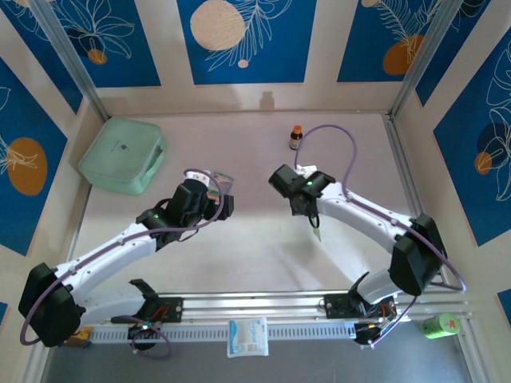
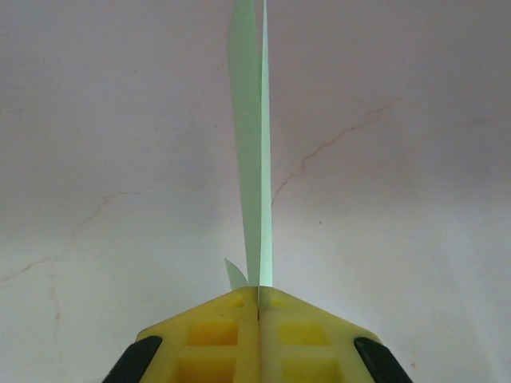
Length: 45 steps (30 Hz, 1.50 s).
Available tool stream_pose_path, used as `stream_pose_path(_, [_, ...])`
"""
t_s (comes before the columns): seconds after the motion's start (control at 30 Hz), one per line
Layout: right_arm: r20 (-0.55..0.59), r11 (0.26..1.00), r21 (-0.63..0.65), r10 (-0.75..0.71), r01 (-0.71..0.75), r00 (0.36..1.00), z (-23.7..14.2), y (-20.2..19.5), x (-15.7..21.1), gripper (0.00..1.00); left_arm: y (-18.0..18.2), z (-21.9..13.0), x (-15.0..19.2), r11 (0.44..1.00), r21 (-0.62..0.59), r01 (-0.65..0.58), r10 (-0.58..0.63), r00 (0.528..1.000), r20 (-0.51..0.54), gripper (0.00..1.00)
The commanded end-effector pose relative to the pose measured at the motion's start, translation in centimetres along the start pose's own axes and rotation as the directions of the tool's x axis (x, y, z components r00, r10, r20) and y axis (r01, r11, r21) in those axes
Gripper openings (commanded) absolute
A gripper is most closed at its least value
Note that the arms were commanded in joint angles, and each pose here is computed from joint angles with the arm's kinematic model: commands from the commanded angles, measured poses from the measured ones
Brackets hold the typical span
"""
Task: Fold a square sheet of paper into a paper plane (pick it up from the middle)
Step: Turn over the paper at the center of the table.
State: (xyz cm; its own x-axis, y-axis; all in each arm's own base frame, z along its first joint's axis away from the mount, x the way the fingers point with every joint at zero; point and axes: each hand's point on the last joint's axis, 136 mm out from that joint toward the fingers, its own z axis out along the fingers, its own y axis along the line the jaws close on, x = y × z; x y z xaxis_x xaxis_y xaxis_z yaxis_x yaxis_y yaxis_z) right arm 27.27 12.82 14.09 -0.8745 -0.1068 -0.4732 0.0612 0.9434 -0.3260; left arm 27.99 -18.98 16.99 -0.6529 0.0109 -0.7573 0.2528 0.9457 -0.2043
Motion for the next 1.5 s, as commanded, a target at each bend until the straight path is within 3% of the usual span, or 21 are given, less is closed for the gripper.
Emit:
stream_pose_path(0.0, [0.012,0.996,0.087,-0.009,0.008,1.0,0.1,-0.1,-0.1,0.04,1.4,-1.2,0.5,0.983,-0.043,-0.176,0.174,0.984,-0.039,1.0])
stream_pose_path(0.17, [-0.039,0.998,-0.057,0.011,-0.013,0.999,1.1,3.4,0.7,0.04,3.8,-2.0,1.3,0.927,-0.138,-0.348,0.342,0.937,-0.063,0.99])
stream_pose_path(0.27, [-0.051,0.996,-0.09,0.016,-0.021,0.999,1.3,4.2,1.0,0.04,6.4,-2.9,1.5,0.937,-0.258,-0.236,0.232,0.972,-0.045,1.0])
stream_pose_path(0.47, [-0.086,0.992,-0.125,0.001,-0.012,0.996,2.0,5.8,1.4,0.06,7.4,-2.4,3.9,0.976,-0.218,-0.005,-0.032,0.986,-0.164,1.0])
stream_pose_path(0.57, [-0.114,0.988,-0.153,-0.005,-0.013,0.993,2.3,7.0,1.5,0.08,7.2,-2.4,3.3,0.977,-0.207,-0.048,0.015,0.987,-0.16,1.0])
stream_pose_path(0.8, [-0.151,0.972,-0.234,-0.005,-0.031,0.989,2.7,10.0,1.4,0.08,4.4,-3.0,2.1,0.99,-0.012,-0.144,0.144,0.989,-0.019,0.97])
stream_pose_path(0.9, [-0.156,0.96,-0.279,-0.02,-0.024,0.988,2.6,11.3,1.2,0.09,6.3,-3.4,2.4,0.991,-0.128,-0.035,0.028,0.998,-0.054,1.0])
stream_pose_path(1.07, [-0.161,0.958,-0.288,-0.044,-0.004,0.986,2.4,12.4,0.7,0.08,6.3,-3.3,2.1,0.99,-0.141,-0.022,0.013,0.998,-0.065,1.0])
stream_pose_path(1.13, [-0.116,0.97,-0.243,-0.017,-0.012,0.993,1.5,11.3,-0.2,0.07,6.4,-3.6,1.8,0.988,-0.15,-0.024,0.014,0.998,-0.062,1.0])
stream_pose_path(1.2, [-0.061,0.96,-0.278,-0.007,-0.011,0.998,0.5,10.7,-1.2,0.08,6.4,-3.8,1.6,0.988,-0.152,-0.032,0.023,0.998,-0.063,1.0])
stream_pose_path(1.47, [-0.059,0.985,-0.171,0.014,-0.024,0.998,0.4,2.0,-1.2,0.06,5.2,-3.5,1.6,0.995,-0.086,-0.051,0.045,0.996,-0.077,1.0])
